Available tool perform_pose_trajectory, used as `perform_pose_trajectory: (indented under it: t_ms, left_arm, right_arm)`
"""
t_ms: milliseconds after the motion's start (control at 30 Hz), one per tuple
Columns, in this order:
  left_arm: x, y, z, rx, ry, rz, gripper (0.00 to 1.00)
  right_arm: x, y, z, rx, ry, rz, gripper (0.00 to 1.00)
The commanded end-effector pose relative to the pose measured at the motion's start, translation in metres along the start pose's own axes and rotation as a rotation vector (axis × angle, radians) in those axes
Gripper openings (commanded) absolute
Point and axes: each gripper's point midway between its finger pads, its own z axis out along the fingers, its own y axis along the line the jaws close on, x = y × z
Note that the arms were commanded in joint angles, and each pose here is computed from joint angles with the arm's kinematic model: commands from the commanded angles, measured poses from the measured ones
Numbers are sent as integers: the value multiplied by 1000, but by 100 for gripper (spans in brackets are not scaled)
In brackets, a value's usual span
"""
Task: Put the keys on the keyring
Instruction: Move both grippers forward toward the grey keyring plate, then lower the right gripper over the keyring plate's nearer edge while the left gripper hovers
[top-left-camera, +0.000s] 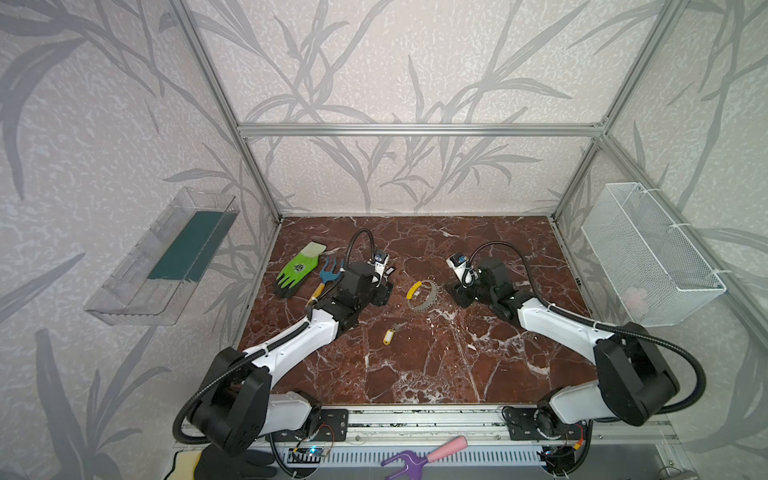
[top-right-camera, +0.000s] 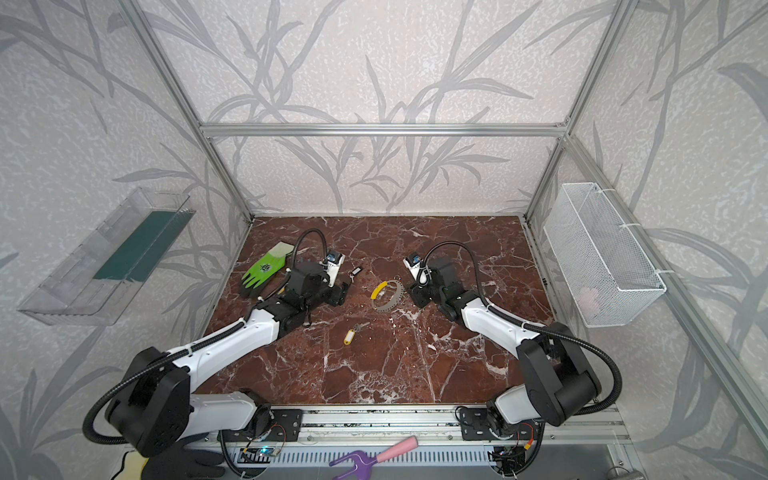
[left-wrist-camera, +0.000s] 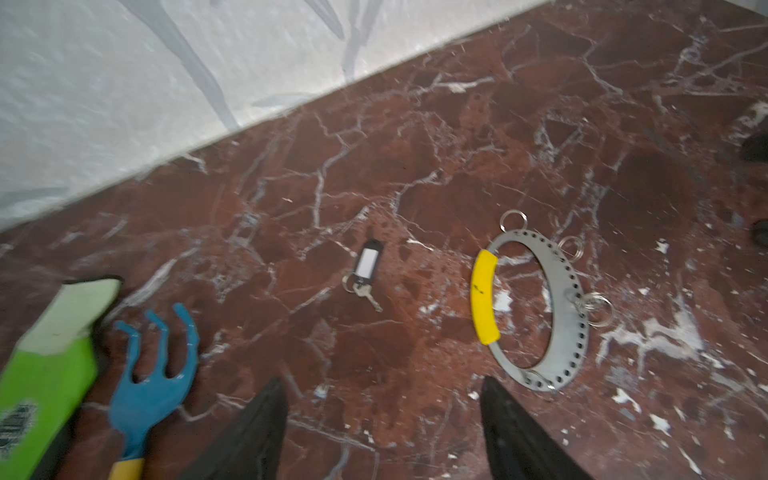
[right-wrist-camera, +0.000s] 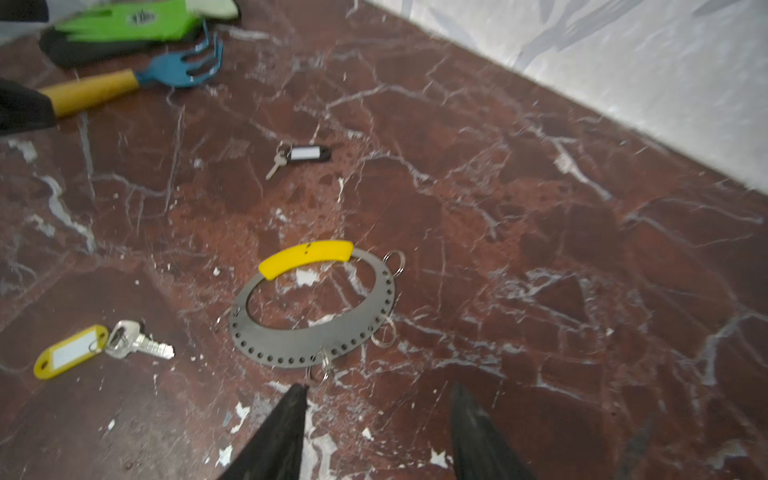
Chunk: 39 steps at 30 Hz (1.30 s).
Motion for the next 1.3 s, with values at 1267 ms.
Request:
perform_pose_trajectory:
  t_ms: [1267]
  left_arm:
    - [13, -39, -2, 48, 2, -96, 44]
  right_arm:
    - [25, -16, 53, -112, 249, 210, 33]
